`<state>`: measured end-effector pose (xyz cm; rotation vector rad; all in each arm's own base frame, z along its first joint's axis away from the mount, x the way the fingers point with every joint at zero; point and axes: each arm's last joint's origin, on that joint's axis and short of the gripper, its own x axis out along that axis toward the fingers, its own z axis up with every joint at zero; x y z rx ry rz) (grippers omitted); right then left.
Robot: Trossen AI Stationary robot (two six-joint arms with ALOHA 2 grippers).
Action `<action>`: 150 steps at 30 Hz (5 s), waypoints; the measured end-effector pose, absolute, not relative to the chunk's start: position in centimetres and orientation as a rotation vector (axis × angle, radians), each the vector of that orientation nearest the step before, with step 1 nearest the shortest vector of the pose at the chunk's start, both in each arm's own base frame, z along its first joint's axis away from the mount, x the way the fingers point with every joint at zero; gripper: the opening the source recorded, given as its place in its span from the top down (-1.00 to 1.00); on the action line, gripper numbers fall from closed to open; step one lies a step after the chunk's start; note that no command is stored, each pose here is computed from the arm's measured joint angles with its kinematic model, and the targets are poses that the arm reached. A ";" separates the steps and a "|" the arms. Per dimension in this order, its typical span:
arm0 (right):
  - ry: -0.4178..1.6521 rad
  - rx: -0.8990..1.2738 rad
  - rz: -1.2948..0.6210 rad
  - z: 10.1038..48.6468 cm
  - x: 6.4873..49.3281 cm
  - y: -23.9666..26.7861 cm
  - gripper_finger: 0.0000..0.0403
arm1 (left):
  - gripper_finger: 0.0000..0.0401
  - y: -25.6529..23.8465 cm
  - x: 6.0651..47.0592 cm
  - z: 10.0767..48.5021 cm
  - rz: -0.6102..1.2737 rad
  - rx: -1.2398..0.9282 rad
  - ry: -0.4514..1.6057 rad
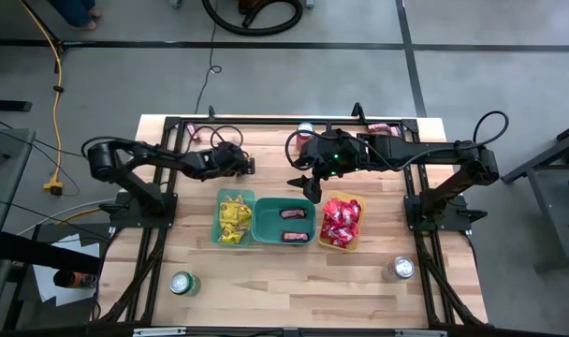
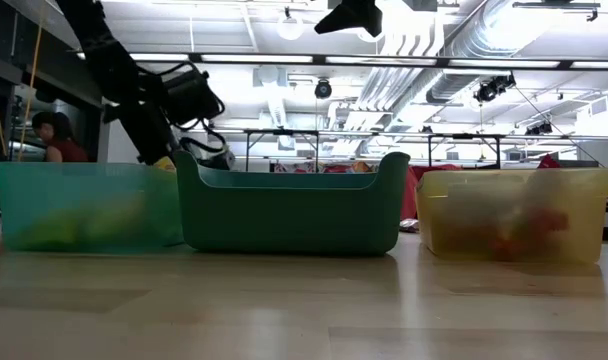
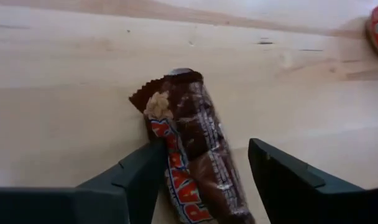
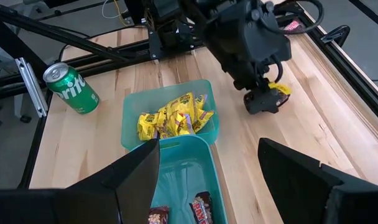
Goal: Sort candy
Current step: Put the brown chocolate into the green bin
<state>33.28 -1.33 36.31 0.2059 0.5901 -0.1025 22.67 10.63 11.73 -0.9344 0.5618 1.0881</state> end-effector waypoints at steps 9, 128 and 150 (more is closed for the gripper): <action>0.598 0.206 -0.103 36.3 33.2 -1.3 -0.33 | 0.58 10.6 22.1 13.8 1.026 -0.912 0.521; 1.061 0.698 -0.915 18.1 25.2 -19.8 0.94 | -0.03 3.1 16.4 35.3 0.270 -0.331 -0.120; 0.179 0.242 0.045 35.9 27.8 -0.9 0.99 | -0.03 2.9 15.3 36.0 0.268 -0.308 -0.171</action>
